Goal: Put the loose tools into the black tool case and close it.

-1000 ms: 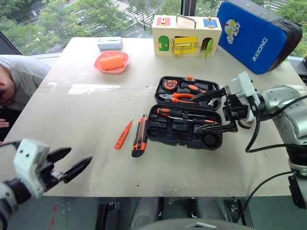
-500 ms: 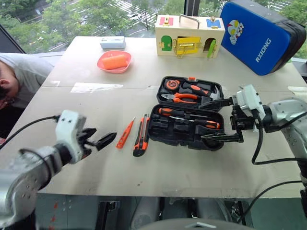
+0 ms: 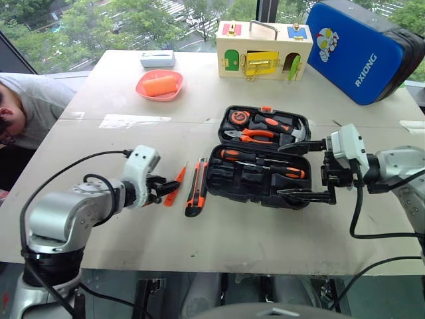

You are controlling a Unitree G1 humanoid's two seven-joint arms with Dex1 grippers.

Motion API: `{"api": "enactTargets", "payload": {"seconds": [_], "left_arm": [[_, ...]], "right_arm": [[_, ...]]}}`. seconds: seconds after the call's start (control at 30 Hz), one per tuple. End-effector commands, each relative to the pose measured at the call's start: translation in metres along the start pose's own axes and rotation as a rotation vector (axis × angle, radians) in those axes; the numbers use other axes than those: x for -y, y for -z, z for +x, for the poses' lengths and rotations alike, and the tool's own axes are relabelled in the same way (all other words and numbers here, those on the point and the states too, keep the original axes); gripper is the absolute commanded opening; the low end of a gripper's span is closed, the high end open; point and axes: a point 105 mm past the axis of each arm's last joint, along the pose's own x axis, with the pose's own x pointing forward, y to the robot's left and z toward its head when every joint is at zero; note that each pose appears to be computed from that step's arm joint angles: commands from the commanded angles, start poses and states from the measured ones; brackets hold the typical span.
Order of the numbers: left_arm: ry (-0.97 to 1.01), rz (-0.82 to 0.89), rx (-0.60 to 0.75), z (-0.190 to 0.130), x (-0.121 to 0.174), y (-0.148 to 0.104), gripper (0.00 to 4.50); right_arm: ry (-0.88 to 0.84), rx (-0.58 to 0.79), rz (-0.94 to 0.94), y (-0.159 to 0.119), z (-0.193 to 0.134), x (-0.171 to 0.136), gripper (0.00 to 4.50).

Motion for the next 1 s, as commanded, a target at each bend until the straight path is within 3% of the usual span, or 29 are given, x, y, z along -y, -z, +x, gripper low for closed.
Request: {"api": "enactTargets", "payload": {"seconds": [0.03, 0.07, 0.1, 0.33, 0.6, 0.7, 0.8, 1.0], "left_arm": [[0.015, 0.005, -0.056, 0.016, 0.007, 0.014, 0.92], [0.013, 0.010, -0.064, 0.018, 0.007, 0.017, 0.59], [0.012, 0.015, -0.069, 0.019, 0.007, 0.019, 0.52], [-0.013, 0.023, -0.062, 0.016, -0.005, 0.018, 0.52], [0.168, 0.084, 0.114, -0.018, -0.004, -0.028, 0.52], [0.258, 0.172, 0.121, -0.034, -0.004, -0.035, 0.51], [0.329, 0.225, 0.121, -0.044, -0.003, -0.041, 0.06], [0.338, 0.260, 0.113, -0.039, -0.005, -0.046, 0.06]], "right_arm": [[0.011, 0.017, -0.040, -0.011, -0.005, -0.003, 4.50], [0.013, 0.017, -0.038, -0.012, -0.005, -0.003, 4.50], [0.014, 0.017, -0.037, -0.012, -0.005, -0.003, 4.50], [0.022, 0.015, -0.031, -0.012, -0.008, -0.002, 4.50], [-0.015, -0.009, -0.004, -0.006, -0.010, -0.009, 4.50], [-0.026, -0.014, 0.011, -0.004, -0.011, -0.011, 4.50], [-0.020, -0.018, 0.011, -0.002, -0.010, -0.012, 4.50], [0.000, -0.021, 0.011, -0.001, -0.010, -0.013, 4.50]]}}
